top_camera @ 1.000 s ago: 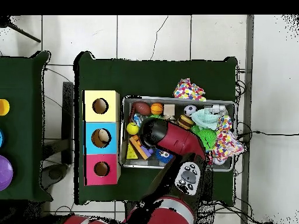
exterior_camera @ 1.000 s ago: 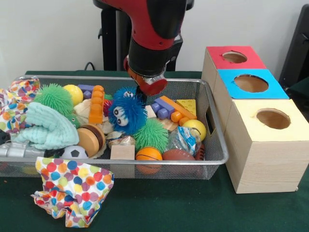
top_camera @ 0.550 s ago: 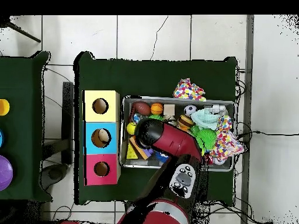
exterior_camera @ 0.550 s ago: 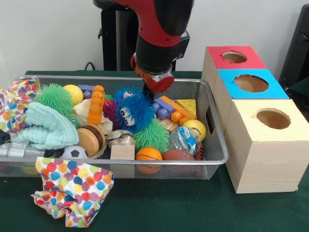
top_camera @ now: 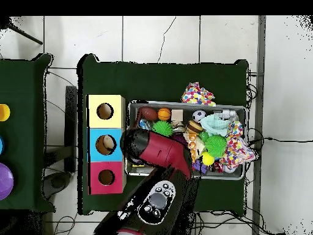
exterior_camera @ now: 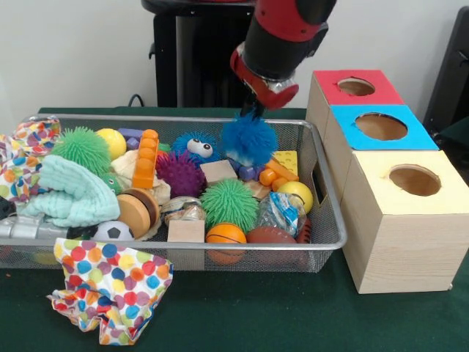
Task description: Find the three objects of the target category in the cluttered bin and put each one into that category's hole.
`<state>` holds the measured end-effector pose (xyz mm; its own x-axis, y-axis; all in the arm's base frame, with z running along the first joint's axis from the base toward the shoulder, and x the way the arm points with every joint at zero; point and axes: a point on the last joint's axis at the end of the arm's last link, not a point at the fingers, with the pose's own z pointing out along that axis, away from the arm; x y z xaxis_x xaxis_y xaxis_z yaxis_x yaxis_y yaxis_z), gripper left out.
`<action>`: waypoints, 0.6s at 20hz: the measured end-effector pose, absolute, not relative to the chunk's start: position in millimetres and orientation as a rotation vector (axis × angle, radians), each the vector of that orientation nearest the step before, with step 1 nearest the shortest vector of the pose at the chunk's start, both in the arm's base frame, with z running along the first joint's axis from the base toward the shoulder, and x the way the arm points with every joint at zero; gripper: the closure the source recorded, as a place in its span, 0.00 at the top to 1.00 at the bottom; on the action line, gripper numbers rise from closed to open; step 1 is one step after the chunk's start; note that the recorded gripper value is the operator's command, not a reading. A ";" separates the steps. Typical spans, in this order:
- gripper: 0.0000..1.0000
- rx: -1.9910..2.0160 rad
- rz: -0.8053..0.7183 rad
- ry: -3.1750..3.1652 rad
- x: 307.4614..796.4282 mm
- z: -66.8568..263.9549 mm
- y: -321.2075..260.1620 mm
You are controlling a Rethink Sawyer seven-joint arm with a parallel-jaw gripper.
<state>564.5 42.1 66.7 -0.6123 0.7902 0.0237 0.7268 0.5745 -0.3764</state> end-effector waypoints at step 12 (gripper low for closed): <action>0.00 -1.400 0.473 -2.593 554.8 85.7 31.7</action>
